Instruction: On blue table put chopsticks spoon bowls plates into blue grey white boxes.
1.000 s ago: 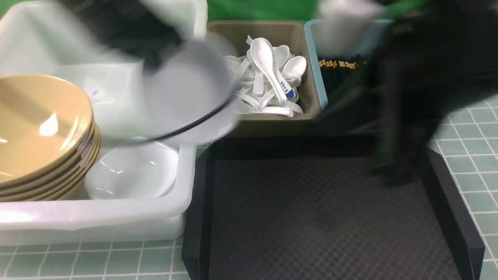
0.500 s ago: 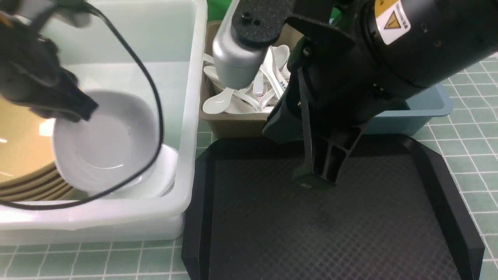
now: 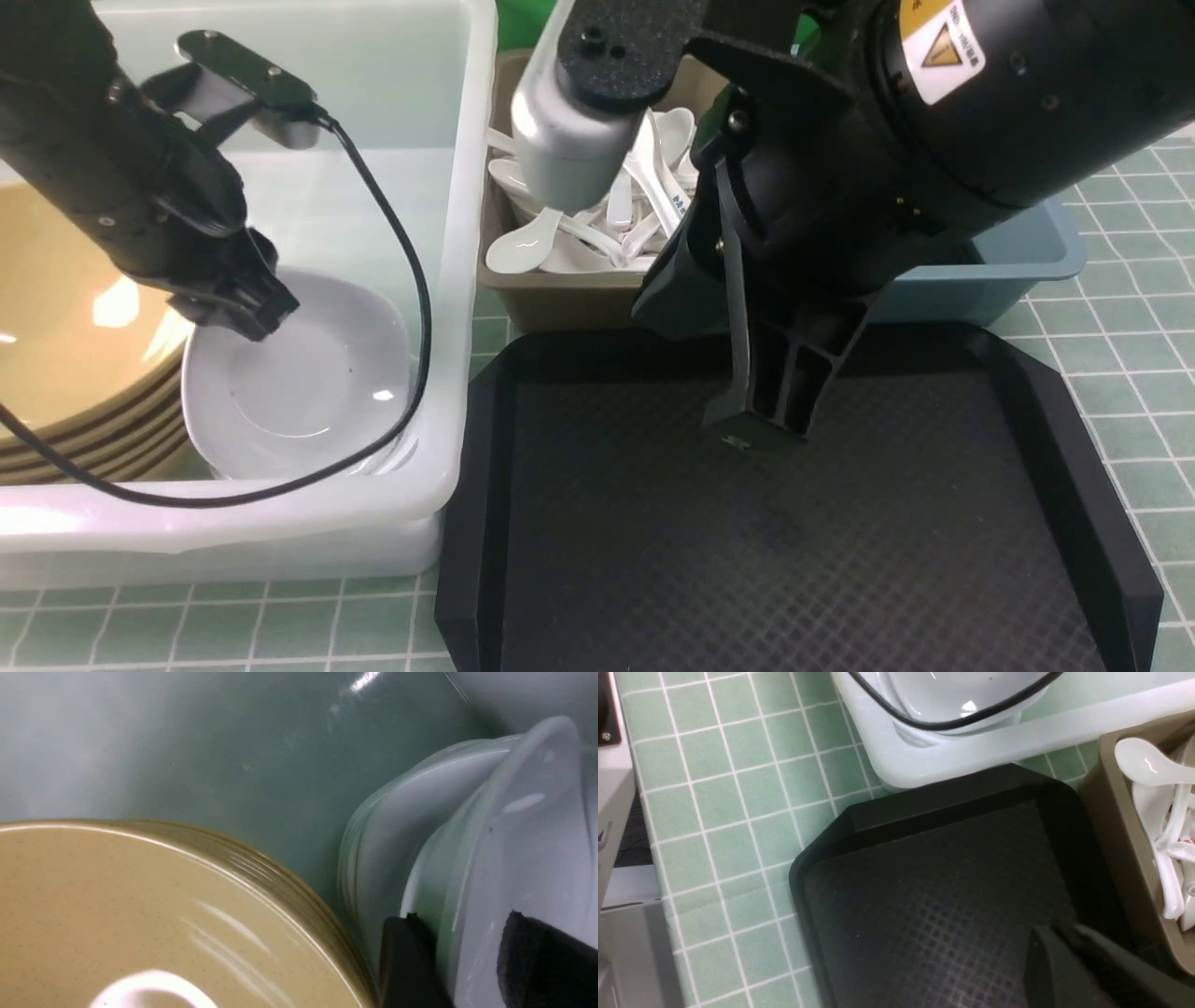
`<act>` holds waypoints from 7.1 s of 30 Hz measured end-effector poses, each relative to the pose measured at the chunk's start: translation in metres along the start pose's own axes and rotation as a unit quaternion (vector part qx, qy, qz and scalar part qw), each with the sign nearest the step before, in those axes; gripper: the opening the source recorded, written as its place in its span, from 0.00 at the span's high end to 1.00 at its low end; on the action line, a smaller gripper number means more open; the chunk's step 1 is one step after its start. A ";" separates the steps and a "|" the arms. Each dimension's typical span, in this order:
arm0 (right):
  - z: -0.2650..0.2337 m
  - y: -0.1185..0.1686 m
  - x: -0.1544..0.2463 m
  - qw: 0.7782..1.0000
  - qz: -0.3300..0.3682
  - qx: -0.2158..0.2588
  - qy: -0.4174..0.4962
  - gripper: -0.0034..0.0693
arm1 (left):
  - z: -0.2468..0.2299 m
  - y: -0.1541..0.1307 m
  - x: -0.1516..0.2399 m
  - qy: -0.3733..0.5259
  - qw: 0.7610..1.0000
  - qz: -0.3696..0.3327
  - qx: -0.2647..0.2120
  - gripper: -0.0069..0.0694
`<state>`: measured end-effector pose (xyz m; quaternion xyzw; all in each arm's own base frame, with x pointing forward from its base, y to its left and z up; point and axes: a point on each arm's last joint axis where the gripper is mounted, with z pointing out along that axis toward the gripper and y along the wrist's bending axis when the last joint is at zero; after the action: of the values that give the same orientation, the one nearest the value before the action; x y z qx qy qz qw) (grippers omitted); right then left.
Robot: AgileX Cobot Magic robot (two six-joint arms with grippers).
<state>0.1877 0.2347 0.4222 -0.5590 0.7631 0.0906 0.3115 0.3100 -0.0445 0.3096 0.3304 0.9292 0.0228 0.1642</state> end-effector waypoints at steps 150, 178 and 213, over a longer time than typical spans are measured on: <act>0.000 0.001 0.007 0.999 -0.014 -0.009 0.041 0.89 | 0.028 -0.031 0.008 -0.001 0.967 -0.233 -0.101 0.43; 0.000 0.001 0.007 0.999 -0.014 -0.008 0.039 0.89 | -0.015 -0.013 -0.016 -0.029 0.972 -0.179 -0.147 0.05; -0.088 0.045 0.141 0.958 0.079 0.101 -0.257 0.89 | -0.092 -0.120 0.218 -0.347 0.899 -0.228 -0.141 0.90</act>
<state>0.0882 0.0962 0.4007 -0.4201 0.7040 0.1780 0.5443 0.0489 0.0029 0.3153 0.0703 0.8503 0.0000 0.5216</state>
